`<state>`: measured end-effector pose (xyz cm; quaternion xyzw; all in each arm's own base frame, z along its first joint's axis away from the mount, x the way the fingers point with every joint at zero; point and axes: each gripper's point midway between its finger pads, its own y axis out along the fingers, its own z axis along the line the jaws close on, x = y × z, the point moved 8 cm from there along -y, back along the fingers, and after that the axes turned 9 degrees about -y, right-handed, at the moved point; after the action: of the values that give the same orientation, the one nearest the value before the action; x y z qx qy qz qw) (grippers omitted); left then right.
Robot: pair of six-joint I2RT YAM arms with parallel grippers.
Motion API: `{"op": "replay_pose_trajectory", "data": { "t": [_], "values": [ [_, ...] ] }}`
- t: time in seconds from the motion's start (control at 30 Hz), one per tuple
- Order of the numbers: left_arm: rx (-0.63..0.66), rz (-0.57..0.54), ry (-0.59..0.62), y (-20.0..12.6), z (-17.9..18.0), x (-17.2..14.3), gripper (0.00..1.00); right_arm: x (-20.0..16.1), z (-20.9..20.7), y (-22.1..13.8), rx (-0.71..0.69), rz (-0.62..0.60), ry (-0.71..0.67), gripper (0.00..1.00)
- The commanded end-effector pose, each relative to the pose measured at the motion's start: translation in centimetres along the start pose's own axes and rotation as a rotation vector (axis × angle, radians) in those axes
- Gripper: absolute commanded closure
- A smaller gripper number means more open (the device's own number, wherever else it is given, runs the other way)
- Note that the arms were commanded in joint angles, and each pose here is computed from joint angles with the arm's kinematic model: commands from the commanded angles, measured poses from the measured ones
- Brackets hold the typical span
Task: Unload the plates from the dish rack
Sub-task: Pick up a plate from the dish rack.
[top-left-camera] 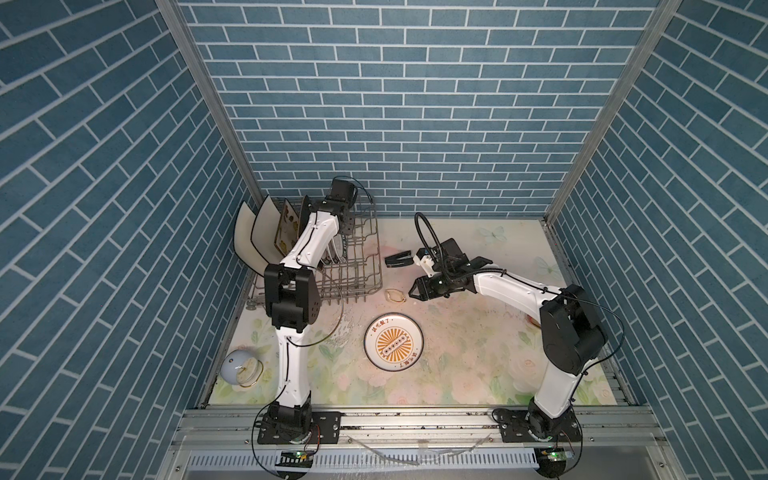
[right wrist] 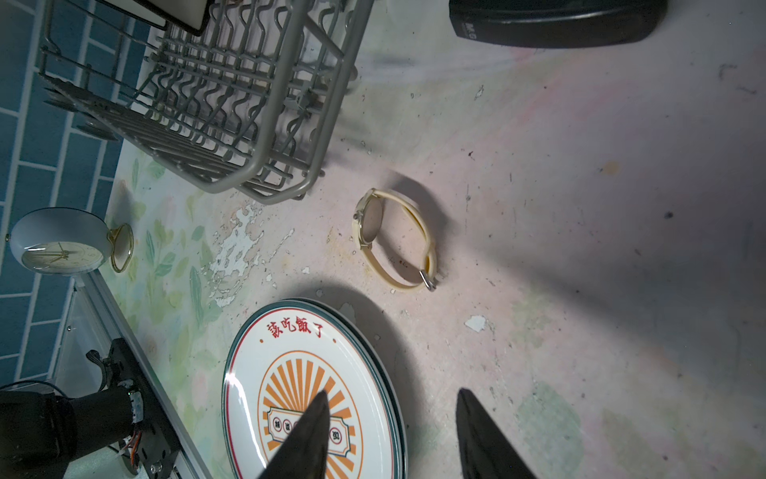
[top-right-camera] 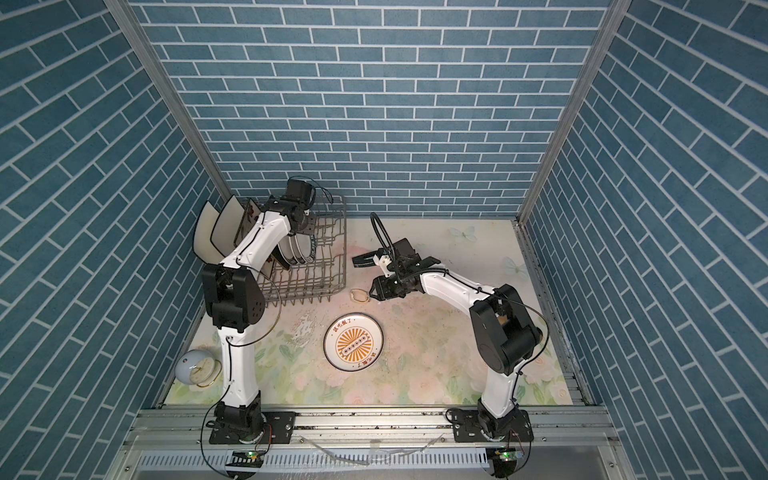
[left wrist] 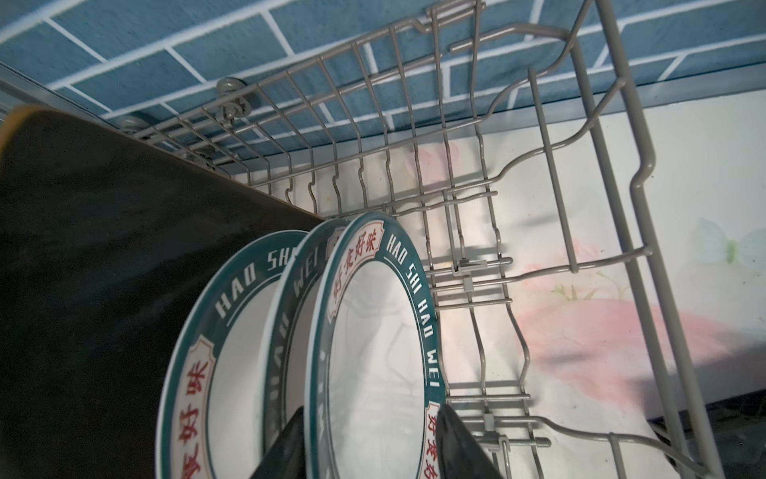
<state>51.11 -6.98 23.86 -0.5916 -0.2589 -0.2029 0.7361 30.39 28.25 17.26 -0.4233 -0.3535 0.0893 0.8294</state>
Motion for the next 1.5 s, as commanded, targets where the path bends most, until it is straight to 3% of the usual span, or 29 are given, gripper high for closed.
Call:
{"op": "replay_pose_trajectory", "data": {
  "t": [0.0, 0.93, 1.47],
  "values": [
    [-0.018, 0.023, -0.016, 0.8, -0.1, -0.6, 0.52, 1.1, 0.2, -0.3, 0.016, -0.007, -0.031, 0.50],
    [-0.020, 0.056, -0.040, 2.8, -0.9, -1.5, 0.76, 0.6, -0.5, -0.5, -0.015, -0.014, -0.022, 0.51],
    [-0.037, 0.042, -0.044, 1.7, -1.6, -1.7, 0.86, -0.5, -0.3, -2.0, -0.058, -0.028, -0.027, 0.51]
  ]
}}
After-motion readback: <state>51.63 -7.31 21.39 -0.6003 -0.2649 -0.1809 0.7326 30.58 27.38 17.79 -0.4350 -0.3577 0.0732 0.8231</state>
